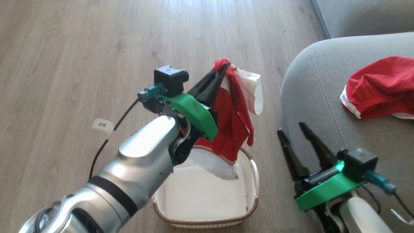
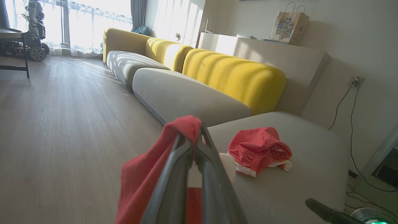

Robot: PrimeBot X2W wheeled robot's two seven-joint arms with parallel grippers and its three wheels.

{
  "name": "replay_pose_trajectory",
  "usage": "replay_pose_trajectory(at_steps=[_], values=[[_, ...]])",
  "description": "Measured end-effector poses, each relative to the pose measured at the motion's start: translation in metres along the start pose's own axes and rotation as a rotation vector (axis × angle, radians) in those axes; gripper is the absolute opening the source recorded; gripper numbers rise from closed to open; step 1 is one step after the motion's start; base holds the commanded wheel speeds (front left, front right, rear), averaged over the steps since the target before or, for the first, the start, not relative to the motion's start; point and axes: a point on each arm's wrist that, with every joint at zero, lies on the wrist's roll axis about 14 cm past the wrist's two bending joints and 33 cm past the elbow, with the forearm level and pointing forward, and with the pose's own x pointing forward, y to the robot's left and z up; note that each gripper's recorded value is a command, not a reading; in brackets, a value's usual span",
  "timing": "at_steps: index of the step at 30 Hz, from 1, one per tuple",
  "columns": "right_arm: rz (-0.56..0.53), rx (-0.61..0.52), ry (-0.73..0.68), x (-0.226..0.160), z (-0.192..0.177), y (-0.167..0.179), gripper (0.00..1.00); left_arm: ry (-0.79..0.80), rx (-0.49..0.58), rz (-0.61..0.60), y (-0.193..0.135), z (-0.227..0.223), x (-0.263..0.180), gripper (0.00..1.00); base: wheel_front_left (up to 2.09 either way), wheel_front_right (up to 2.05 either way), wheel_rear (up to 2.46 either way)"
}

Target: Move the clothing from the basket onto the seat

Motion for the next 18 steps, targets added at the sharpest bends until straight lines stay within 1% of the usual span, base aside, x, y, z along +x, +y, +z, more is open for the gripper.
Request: replay_pose_trajectory(at_steps=[9,14,18], values=[[0.021,0.001,0.052,-0.002,-0.016,0.007,1.0,-0.013,-0.018,0.008,0.002,0.004,0.0,0.0,0.0,0.0,0.0],[0.015,-0.004,0.176,-0.012,-0.054,0.005,1.0,-0.023,-0.031,0.006,0.0,0.008,-0.001,0.0,0.0,0.0,0.0],[0.034,-0.01,0.216,-0.007,-0.066,0.01,1.0,-0.028,-0.027,-0.005,-0.004,0.01,-0.004,0.0,0.0,0.0,0.0]])
